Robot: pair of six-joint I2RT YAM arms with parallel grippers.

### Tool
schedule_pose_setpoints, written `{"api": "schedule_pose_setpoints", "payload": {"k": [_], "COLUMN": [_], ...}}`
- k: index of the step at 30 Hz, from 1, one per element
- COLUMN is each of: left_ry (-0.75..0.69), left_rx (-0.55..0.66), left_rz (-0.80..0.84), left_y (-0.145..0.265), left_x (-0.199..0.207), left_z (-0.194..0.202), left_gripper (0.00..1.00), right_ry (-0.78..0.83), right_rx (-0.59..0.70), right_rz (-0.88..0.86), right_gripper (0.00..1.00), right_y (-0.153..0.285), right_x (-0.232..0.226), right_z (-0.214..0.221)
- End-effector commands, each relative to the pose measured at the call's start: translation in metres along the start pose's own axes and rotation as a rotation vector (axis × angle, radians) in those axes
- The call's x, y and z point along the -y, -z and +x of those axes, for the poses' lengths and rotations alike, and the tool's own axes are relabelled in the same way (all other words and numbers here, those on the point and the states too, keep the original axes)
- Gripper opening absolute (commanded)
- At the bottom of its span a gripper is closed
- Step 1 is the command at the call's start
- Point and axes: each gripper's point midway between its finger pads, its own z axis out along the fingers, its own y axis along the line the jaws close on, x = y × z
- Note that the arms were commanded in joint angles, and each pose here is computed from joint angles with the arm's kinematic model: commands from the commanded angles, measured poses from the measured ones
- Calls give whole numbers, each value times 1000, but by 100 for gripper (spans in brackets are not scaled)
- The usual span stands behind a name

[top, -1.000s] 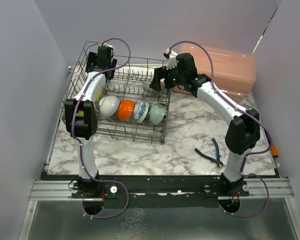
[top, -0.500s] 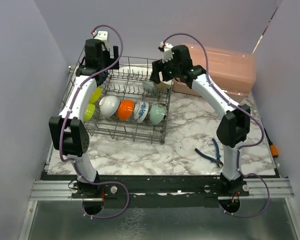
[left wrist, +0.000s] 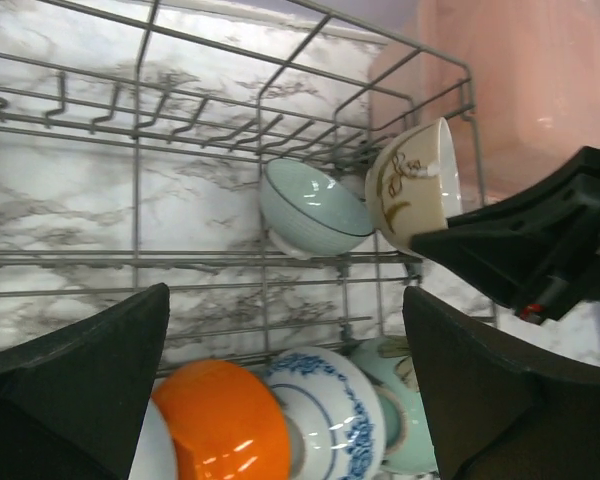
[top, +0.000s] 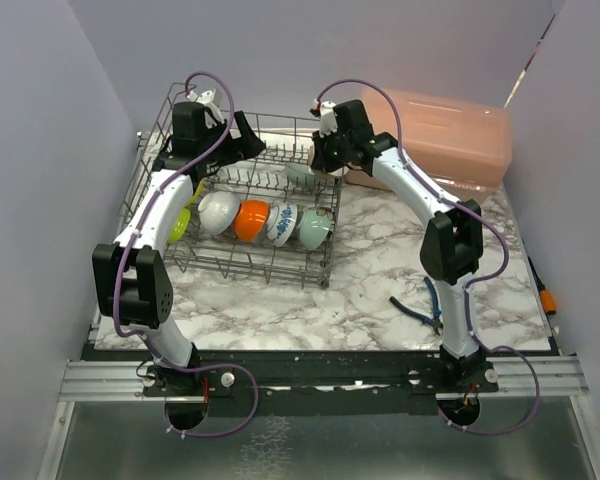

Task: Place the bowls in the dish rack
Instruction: Pick up the bowl from the dish rack.

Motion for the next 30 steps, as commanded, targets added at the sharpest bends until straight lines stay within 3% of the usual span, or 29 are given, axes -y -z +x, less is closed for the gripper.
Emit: {"api": "schedule_pose_setpoints", "payload": {"k": [1, 6, 13, 21, 30], "left_ry": [197, 361, 299, 292, 240], "left_rx": [22, 26, 12, -57, -122], "left_rz": [194, 388, 482, 399, 199], "left_y": [5, -1, -8, -36, -52], "left_x": [41, 73, 120, 125, 91], "left_z": [-3, 7, 21, 54, 78], "left_gripper": [99, 99, 99, 99, 99], "right_ry": [-1, 26, 65, 97, 117], "right_rx": [1, 97, 182, 225, 274], "right_rz": [-32, -96, -250, -363, -360], "right_gripper": [0, 0, 0, 0, 0], "right_y": [8, 34, 69, 87, 104], "right_x": [-13, -30, -64, -86, -89], "right_z": [-1, -19, -31, -37, -51]}}
